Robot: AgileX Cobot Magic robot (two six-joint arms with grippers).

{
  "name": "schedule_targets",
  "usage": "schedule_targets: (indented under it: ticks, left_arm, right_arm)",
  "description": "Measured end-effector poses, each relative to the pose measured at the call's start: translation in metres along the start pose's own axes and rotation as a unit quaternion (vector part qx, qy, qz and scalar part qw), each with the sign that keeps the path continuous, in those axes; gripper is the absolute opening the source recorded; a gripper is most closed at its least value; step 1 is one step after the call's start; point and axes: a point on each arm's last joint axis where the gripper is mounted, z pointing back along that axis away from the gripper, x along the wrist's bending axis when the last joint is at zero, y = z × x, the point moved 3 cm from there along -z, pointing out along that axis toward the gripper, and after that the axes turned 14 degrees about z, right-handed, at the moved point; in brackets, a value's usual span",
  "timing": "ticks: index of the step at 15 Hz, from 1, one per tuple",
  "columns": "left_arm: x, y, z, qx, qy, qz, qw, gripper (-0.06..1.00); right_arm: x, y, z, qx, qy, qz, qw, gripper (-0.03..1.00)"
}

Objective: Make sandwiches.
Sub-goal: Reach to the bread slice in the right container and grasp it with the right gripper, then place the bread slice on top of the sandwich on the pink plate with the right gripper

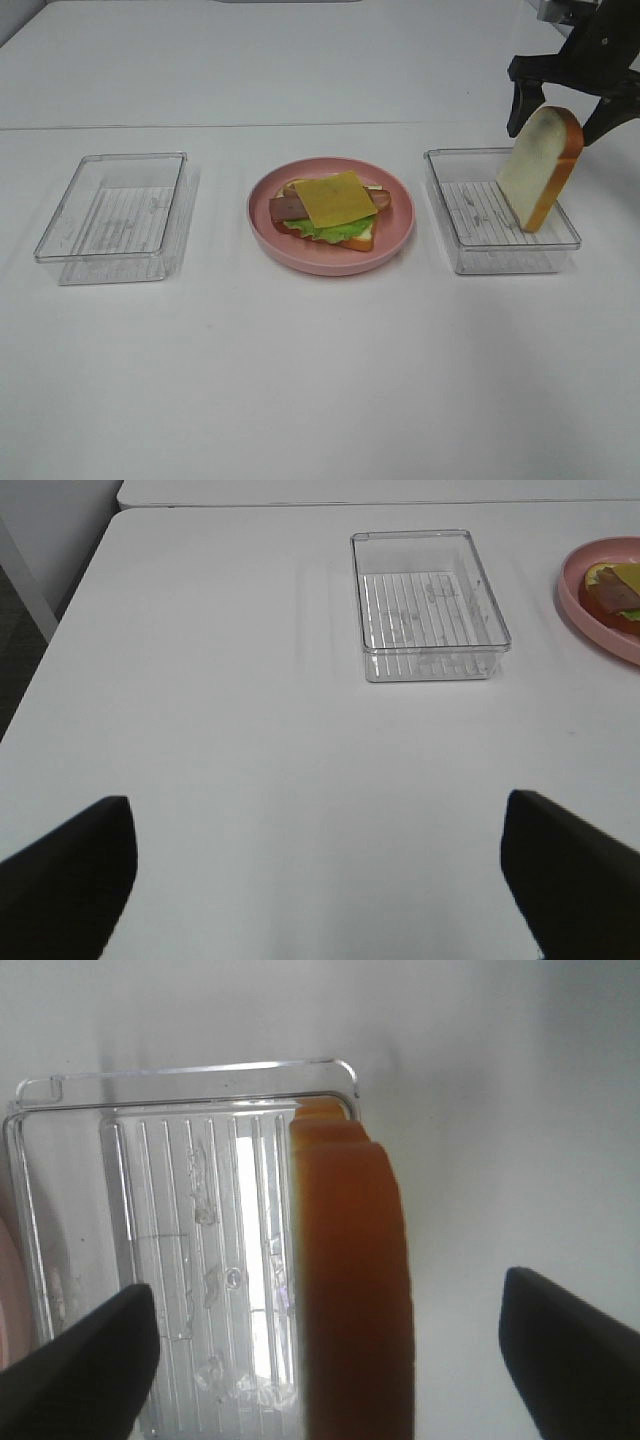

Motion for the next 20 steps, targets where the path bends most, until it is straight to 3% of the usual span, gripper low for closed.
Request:
schedule_targets:
  ticks: [8,10,11,13,17,19,20]
  left_arm:
    - [0.0,0.0,0.0,0.0,0.0,0.0,1.0,0.9]
    - [0.0,0.0,0.0,0.0,0.0,0.0,1.0,0.9]
    - [0.0,0.0,0.0,0.0,0.0,0.0,1.0,0.9]
    - [0.0,0.0,0.0,0.0,0.0,0.0,1.0,0.9]
    - [0.0,0.0,0.0,0.0,0.0,0.0,1.0,0.9]
    - [0.0,0.0,0.0,0.0,0.0,0.0,1.0,0.9]
    - [0.0,0.0,0.0,0.0,0.0,0.0,1.0,0.9]
  right_arm:
    - [0.0,0.003,-0.023,0.018,-0.011,-0.001,1.0,0.81]
    - [0.0,0.003,-0.023,0.018,-0.012,-0.001,1.0,0.72]
    - [0.0,0.003,-0.023,0.018,-0.012,-0.001,1.0,0.4]
    - [0.001,0.002,-0.023,0.017,-0.015,-0.003,1.0,0.24]
    - [0.007,0.003,-0.015,0.016,-0.033,-0.007,0.999,0.24]
    - [0.009,-0.001,0.006,-0.005,-0.03,-0.005,1.0,0.24]
    - [0.013,-0.004,0.037,-0.036,-0.029,-0.003,0.999,0.24]
